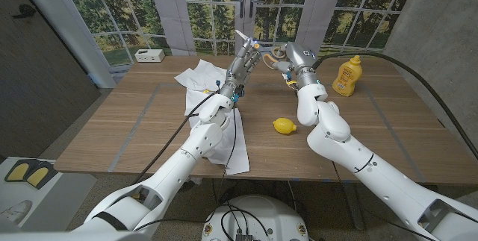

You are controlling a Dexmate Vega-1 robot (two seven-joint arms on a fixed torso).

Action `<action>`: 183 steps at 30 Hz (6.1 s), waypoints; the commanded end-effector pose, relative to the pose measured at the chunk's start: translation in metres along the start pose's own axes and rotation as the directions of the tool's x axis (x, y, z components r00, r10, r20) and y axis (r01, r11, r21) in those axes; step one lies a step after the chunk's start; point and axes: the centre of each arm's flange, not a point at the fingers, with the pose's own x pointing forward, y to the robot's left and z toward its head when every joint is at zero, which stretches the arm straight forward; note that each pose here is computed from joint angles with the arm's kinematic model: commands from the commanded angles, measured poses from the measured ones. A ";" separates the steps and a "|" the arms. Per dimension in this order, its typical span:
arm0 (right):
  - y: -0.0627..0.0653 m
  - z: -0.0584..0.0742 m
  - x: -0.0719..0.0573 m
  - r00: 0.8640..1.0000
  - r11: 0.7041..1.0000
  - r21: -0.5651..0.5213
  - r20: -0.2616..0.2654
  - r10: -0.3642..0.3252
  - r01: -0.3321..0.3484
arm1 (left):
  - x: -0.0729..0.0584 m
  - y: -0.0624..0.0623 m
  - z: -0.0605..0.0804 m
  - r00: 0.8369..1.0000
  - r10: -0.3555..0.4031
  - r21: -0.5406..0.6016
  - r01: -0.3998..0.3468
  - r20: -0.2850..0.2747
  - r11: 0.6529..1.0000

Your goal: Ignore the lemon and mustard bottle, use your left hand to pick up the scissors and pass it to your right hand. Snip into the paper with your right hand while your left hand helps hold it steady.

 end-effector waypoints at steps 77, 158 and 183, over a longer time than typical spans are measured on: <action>0.042 -0.071 0.030 0.910 -0.076 0.930 0.368 0.191 -0.360 | -0.010 0.015 0.006 0.999 -0.037 0.035 0.037 -0.011 0.999; 0.065 -0.065 0.022 0.836 -0.393 0.805 0.530 0.142 -0.443 | -0.022 0.010 0.000 0.999 -0.032 0.030 0.033 -0.031 0.999; 0.071 -0.063 0.013 0.857 -0.420 0.819 0.490 0.161 -0.390 | -0.031 0.008 0.000 0.999 -0.021 0.033 0.022 -0.038 0.999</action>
